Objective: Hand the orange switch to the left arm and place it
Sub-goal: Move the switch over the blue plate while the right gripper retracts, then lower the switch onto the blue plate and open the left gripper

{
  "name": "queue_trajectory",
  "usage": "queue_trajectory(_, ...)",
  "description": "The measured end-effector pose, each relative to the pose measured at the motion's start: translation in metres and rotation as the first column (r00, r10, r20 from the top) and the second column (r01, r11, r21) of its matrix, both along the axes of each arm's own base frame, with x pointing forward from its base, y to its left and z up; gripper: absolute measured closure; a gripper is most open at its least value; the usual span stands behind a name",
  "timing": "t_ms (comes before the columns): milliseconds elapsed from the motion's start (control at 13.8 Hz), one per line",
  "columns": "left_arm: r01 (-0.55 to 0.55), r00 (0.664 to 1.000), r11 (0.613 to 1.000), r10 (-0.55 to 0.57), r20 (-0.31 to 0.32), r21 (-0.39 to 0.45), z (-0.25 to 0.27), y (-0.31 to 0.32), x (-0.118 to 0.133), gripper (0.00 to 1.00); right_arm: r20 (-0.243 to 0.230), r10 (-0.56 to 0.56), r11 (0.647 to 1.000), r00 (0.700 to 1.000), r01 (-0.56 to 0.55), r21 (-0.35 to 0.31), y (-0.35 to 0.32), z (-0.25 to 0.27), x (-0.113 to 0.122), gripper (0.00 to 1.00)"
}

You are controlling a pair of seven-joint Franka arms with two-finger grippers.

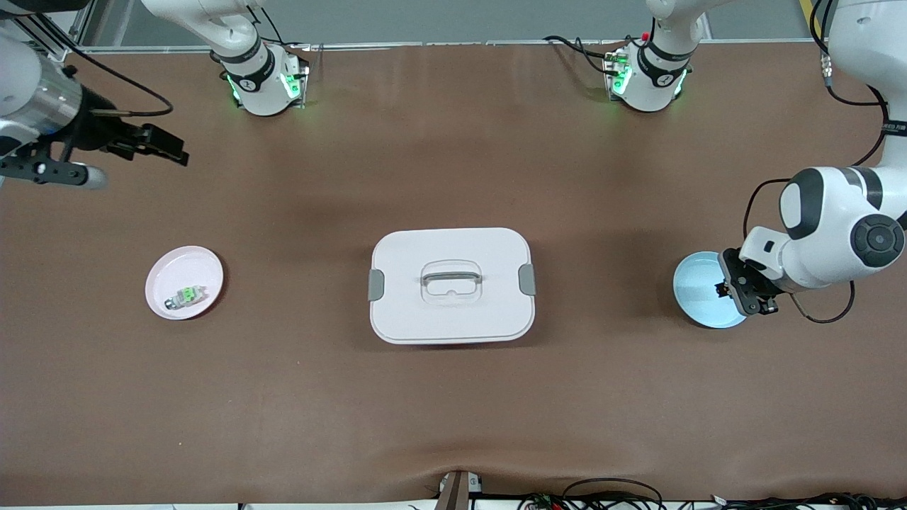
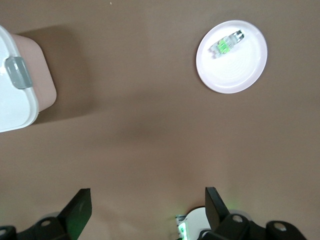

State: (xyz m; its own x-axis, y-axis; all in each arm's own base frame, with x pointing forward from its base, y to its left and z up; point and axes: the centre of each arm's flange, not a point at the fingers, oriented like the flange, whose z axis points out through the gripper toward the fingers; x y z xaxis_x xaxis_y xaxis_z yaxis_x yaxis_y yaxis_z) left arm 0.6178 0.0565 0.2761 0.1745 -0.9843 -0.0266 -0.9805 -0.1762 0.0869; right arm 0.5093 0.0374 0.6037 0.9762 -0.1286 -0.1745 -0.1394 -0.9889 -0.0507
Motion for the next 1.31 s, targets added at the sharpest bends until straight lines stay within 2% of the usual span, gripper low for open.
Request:
queue_trajectory(363, 0.037, 0.999, 0.999, -0.038, -0.022, -0.034, -0.043, 0.012, -0.005, 0.66, 0.028, -0.024, 1.000, 0.999, 0.025, -0.013, -0.058, 0.001, 0.004, 0.00)
queue_trajectory(581, 0.108, 0.994, 0.994, -0.108, -0.011, 0.011, -0.056, 0.006, -0.011, 0.66, 0.047, -0.010, 1.000, 0.999, 0.012, -0.027, -0.068, 0.006, 0.007, 0.00)
queue_trajectory(872, 0.131, 0.991, 0.991, -0.131, 0.000, 0.015, -0.067, 0.002, -0.020, 0.66, 0.069, 0.009, 1.000, 0.998, -0.007, -0.026, -0.080, 0.014, 0.010, 0.00)
queue_trajectory(1307, 0.199, 0.980, 0.979, -0.199, 0.002, 0.050, -0.084, 0.000, -0.035, 0.66, 0.068, 0.016, 1.000, 0.998, -0.014, -0.026, -0.079, 0.013, 0.015, 0.00)
